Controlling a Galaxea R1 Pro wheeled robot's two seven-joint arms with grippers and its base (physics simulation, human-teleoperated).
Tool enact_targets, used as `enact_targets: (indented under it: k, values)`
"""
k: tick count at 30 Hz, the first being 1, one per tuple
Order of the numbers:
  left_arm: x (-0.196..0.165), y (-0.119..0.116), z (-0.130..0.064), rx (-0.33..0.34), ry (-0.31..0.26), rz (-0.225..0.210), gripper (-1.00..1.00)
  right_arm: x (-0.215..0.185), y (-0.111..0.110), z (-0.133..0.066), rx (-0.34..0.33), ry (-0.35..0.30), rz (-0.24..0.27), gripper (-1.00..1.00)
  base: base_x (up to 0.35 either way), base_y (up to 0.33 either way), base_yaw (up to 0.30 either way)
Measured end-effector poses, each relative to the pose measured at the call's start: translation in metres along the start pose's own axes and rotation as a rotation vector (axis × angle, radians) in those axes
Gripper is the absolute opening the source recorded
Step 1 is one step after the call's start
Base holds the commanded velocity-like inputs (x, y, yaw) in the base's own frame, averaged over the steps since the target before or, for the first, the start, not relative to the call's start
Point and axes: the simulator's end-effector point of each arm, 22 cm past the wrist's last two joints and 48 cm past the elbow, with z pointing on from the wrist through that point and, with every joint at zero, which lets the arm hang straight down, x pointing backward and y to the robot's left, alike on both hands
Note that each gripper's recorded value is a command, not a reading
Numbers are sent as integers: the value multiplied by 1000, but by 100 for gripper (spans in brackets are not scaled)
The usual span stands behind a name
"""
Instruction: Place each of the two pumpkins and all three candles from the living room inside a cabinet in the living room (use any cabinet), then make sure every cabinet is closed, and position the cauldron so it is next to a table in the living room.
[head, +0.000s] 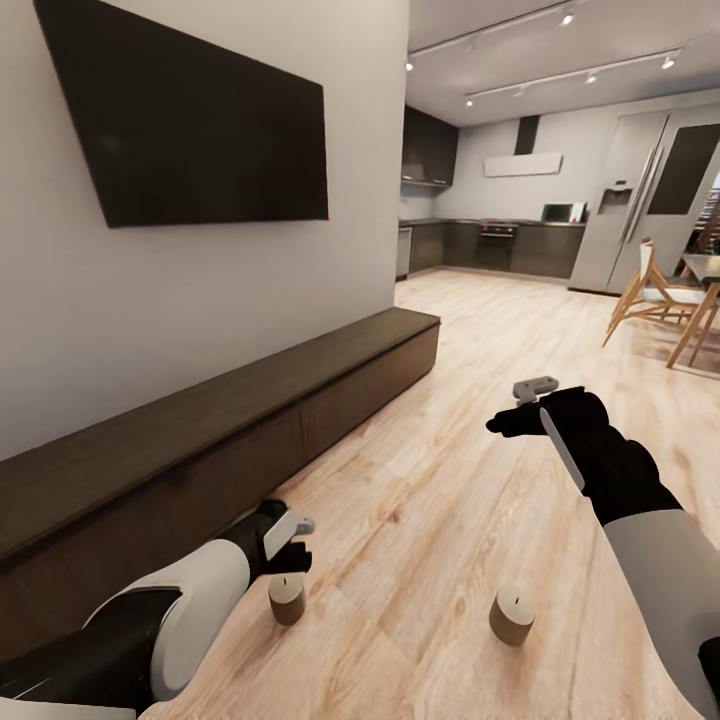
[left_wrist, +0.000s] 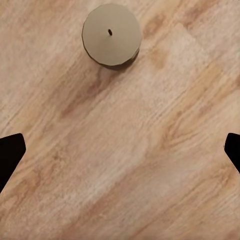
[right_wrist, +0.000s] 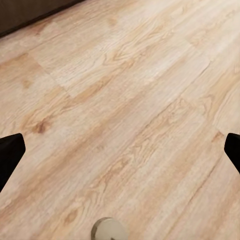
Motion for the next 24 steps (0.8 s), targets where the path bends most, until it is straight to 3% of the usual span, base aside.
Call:
enact_targets:
  k: [15,19,24]
  values:
    - [0,-1,32,-6,-21,-28,100,27,8,34,-12,60,-4,100,0,0,0]
    - [-6,0,32,-6,-49,-39,100,27,8,34,-12,60,-4,100,0,0,0]
    - [-4,1,40,-10,-42,-43,100,35,10,43,-15,76,-5,100,0,0,0]
